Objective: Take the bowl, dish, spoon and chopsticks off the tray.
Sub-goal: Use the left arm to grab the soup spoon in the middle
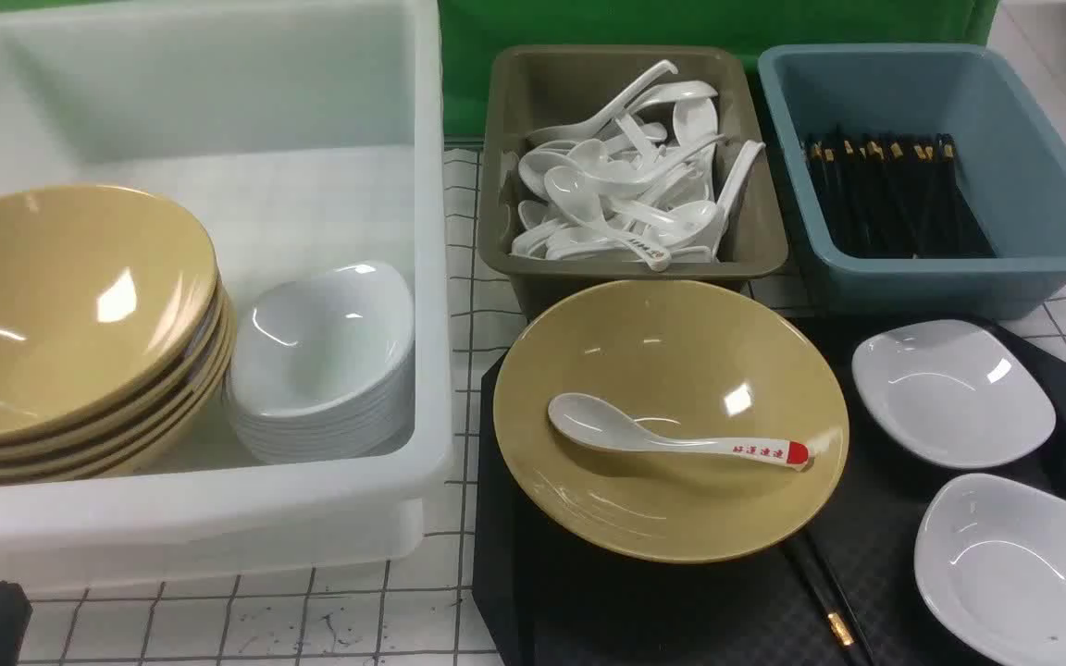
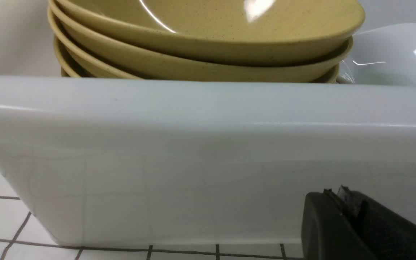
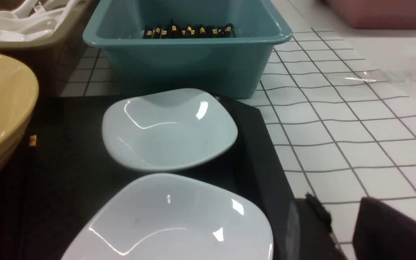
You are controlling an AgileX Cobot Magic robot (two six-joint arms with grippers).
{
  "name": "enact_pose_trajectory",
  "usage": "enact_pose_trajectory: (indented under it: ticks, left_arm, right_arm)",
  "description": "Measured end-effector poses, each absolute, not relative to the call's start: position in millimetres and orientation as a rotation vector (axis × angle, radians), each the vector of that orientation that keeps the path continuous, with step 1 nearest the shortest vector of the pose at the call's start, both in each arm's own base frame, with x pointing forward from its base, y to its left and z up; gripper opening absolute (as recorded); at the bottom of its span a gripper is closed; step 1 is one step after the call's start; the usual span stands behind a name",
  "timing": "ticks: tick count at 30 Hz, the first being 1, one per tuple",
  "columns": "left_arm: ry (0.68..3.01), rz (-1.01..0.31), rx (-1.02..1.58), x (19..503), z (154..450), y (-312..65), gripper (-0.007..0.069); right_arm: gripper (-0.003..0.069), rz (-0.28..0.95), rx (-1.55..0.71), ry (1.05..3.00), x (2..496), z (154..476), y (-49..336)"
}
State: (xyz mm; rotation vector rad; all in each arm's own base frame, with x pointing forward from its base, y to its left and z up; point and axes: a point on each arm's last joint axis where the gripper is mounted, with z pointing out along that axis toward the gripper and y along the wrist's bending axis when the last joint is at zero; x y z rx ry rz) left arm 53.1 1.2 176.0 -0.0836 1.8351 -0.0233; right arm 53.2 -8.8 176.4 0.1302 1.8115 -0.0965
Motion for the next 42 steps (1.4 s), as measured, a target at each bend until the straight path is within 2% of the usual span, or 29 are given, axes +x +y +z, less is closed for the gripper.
enact_pose_trajectory:
  ticks: [36,42]
  left_arm:
    - [1.835,-0.023,-0.084,53.1,176.0,1.2,-0.0013]
    - [1.753,-0.022,-0.082,55.0,181.6,1.5,-0.0013]
  right_arm:
    - [0.0237,-0.097,0.13,1.812,53.2,176.4,-8.8]
    - [0.0237,-0.091,0.117,1.729,54.9,183.2,-8.1]
